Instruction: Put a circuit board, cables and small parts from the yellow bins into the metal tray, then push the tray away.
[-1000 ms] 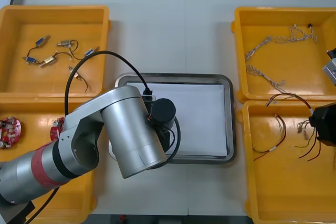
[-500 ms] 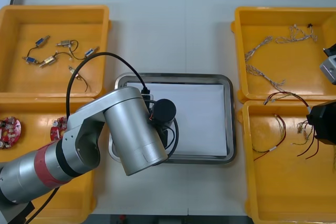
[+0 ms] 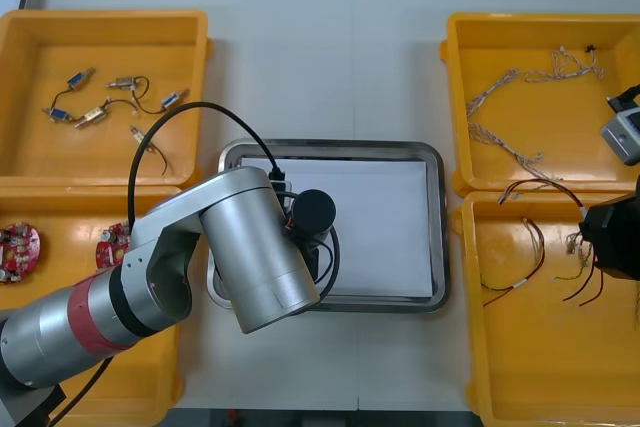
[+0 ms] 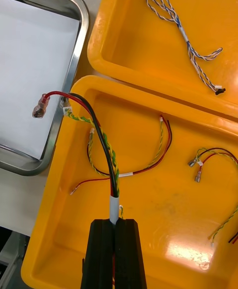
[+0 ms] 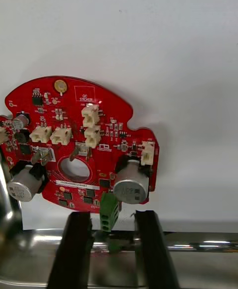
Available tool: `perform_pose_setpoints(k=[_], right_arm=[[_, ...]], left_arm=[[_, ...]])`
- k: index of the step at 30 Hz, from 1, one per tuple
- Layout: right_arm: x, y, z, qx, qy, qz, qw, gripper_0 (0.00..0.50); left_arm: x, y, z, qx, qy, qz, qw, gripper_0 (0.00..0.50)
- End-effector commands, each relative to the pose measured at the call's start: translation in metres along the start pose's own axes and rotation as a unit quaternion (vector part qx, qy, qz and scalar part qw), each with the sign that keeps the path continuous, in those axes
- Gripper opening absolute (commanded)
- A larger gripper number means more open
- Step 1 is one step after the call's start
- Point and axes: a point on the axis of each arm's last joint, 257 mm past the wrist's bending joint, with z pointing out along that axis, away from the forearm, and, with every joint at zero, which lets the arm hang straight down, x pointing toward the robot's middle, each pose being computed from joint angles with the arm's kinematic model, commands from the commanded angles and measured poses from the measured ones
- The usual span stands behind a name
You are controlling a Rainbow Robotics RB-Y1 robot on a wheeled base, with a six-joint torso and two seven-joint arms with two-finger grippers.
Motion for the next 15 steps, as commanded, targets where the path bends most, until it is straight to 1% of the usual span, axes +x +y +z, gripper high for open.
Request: perform_pose_setpoints(k=[1, 2, 3, 4, 8, 9, 11, 13, 15], right_arm=[[-0.007, -0.001, -0.007, 0.019, -0.009, -0.041, 0.999, 0.0], [-0.007, -0.001, -0.007, 0.019, -0.009, -0.041, 0.999, 0.0], [-0.007, -0.002, -0.007, 0.02, -0.009, -0.043, 0.999, 0.0], [-0.007, -0.001, -0.007, 0.019, -0.009, -0.044, 0.999, 0.0], [-0.008, 0.004, -0.006, 0.015, -0.008, -0.052, 0.999, 0.0], [-0.009, 0.007, -0.005, 0.013, -0.009, -0.056, 0.998, 0.0], [-0.013, 0.011, -0.004, 0.011, -0.011, -0.064, 0.998, 0.0], [-0.016, 0.018, -0.002, 0.007, -0.011, -0.078, 0.997, 0.0], [-0.019, 0.024, 0.0, 0.005, -0.012, -0.087, 0.996, 0.0]], left_arm=[[0.013, -0.018, -0.002, 0.018, 0.003, 0.038, 0.9991, 0.431], [0.013, -0.018, -0.002, 0.018, 0.002, 0.038, 0.9991, 0.449], [0.012, -0.018, -0.003, 0.019, 0.0, 0.039, 0.9991, 0.486], [0.012, -0.017, -0.005, 0.019, -0.002, 0.04, 0.999, 0.5], [0.008, -0.015, -0.015, 0.027, -0.01, 0.042, 0.9987, 0.5], [0.006, -0.016, -0.02, 0.033, -0.01, 0.044, 0.9984, 0.5], [0.003, -0.015, -0.031, 0.039, -0.011, 0.047, 0.9981, 0.5], [0.002, -0.013, -0.046, 0.048, -0.007, 0.052, 0.9975, 0.5], [0.0, -0.011, -0.058, 0.053, -0.005, 0.053, 0.9972, 0.5]])
